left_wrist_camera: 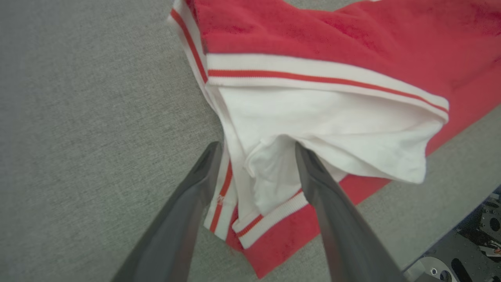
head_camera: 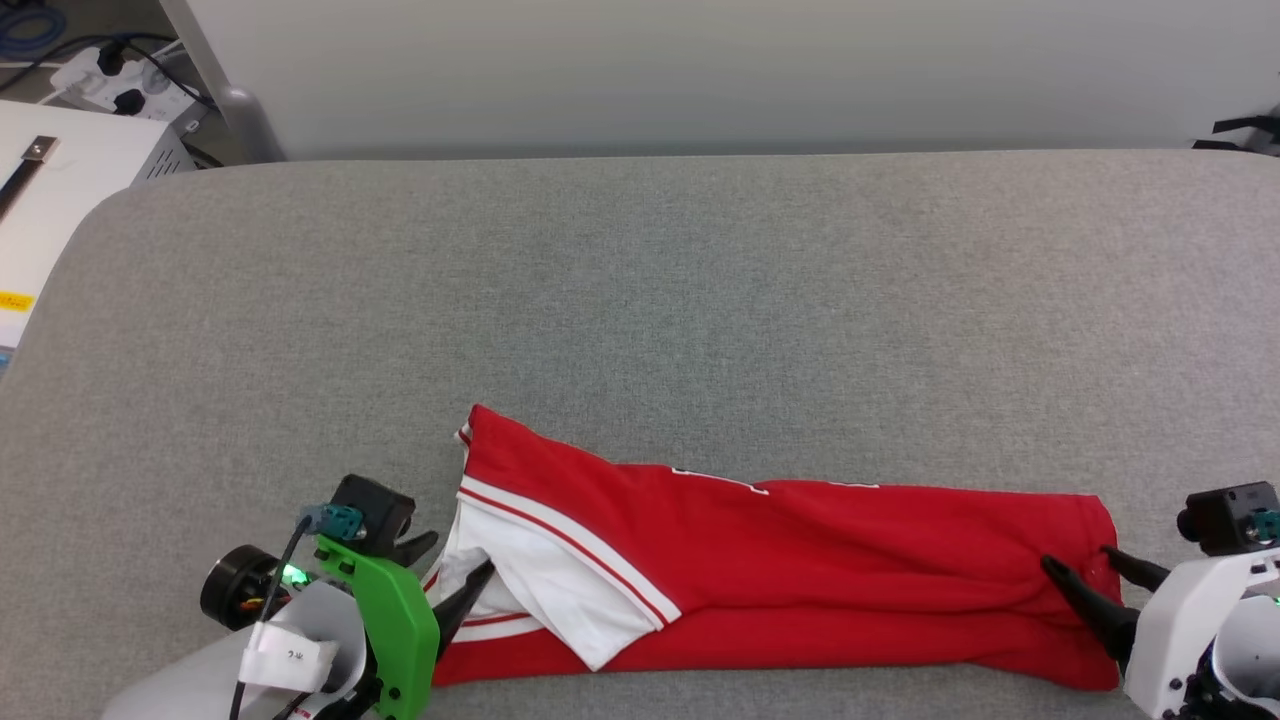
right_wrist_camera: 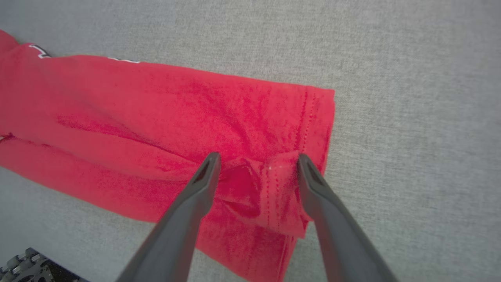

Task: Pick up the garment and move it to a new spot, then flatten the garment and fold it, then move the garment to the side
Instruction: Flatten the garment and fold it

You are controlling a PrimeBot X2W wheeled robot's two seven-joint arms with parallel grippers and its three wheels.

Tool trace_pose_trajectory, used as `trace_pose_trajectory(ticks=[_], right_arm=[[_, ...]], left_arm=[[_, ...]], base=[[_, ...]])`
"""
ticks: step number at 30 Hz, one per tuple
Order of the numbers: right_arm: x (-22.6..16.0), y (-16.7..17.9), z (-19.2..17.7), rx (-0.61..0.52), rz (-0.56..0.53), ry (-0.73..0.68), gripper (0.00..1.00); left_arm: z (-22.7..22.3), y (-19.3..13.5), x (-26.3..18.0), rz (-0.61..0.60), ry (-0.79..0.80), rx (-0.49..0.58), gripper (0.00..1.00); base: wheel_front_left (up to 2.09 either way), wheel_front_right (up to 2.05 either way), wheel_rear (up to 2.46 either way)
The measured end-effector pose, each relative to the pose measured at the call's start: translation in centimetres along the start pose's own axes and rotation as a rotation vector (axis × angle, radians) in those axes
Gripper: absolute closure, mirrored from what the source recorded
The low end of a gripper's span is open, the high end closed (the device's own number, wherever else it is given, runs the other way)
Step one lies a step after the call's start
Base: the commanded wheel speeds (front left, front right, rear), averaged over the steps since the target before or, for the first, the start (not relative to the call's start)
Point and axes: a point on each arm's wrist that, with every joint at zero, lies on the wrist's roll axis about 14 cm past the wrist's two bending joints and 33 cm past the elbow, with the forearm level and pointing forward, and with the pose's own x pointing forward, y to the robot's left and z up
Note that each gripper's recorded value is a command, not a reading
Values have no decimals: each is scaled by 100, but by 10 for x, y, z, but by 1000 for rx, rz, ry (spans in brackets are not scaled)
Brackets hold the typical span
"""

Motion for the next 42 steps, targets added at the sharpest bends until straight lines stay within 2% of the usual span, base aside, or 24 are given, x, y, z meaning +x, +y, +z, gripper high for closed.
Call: trace_pose_trajectory(ticks=[6,8,12,16,17,19,32,42], right_arm=[[-32,-8,54,-6,-1,-162,0],[-40,-14,63,-7,-12,-167,0],[-46,-25,59,13,-24,-86,0],[-47,-31,43,76,-15,40,0],[-44,-36,36,114,-17,104,0],[-40,-37,30,150,-12,136,0],[5,-21,-20,284,37,326,0],[30,21,-25,273,159,371,0]], left_arm=[[42,10,-20,126,-266,32,0],[54,13,-26,163,-330,41,0],[68,21,-37,239,-416,78,0],[80,30,-45,320,-479,95,0],[99,33,-53,370,-562,98,0],[104,34,-58,398,-601,96,0],[87,42,-63,482,-654,47,0],[72,46,-66,518,-650,24,0]], base=[[0,0,0],[0,0,0],[0,0,0],[0,0,0],[0,0,0],[0,0,0],[0,0,0],[0,0,0]])
